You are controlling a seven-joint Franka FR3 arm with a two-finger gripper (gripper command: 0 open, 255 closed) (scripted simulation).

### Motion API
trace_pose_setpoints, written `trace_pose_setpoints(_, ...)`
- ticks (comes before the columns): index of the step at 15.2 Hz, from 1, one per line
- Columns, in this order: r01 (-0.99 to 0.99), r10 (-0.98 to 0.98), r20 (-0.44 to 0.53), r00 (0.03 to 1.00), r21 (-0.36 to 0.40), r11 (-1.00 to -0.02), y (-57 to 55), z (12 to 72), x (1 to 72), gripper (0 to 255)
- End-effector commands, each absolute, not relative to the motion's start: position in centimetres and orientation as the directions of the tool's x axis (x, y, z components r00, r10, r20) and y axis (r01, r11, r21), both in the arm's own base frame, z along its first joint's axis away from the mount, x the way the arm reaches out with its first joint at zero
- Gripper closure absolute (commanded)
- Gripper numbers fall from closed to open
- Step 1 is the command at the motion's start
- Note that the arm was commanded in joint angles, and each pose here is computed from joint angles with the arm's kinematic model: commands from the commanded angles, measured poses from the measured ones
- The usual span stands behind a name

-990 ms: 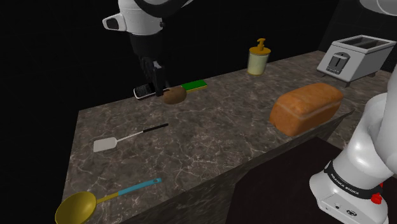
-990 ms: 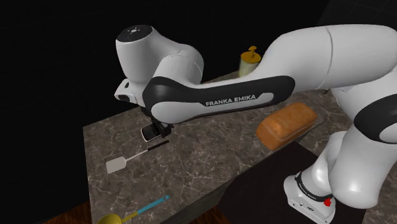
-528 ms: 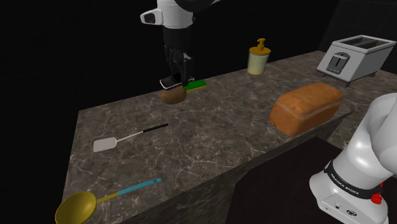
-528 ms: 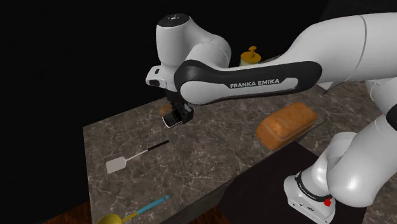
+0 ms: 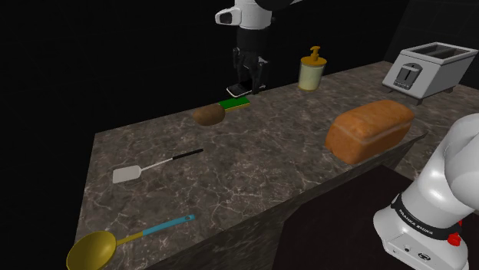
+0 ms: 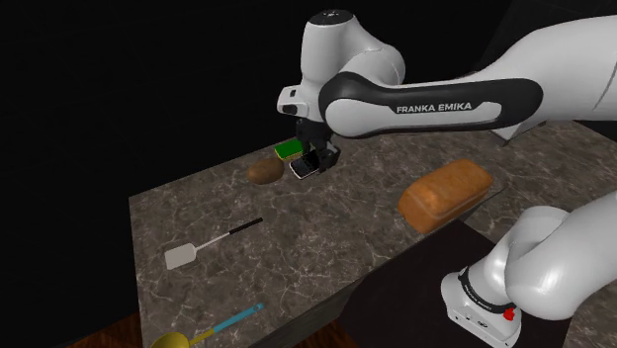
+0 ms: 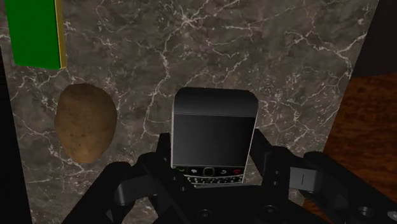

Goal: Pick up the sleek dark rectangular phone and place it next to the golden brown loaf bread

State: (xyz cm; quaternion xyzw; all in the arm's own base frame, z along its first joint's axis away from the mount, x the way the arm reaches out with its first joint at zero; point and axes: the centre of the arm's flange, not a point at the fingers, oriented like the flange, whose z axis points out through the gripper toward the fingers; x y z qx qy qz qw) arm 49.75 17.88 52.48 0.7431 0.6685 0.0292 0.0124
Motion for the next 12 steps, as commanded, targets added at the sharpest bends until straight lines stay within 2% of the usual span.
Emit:
trace_pose_setpoints(1, 0.993, 0.994, 0.027, 0.103, 0.058, -0.105, 15.3, 52.7, 49.6, 255)
trace_pose_setpoints(12, 0.993, 0.994, 0.027, 0.103, 0.058, -0.105, 0.8, 52.7, 48.4, 255)
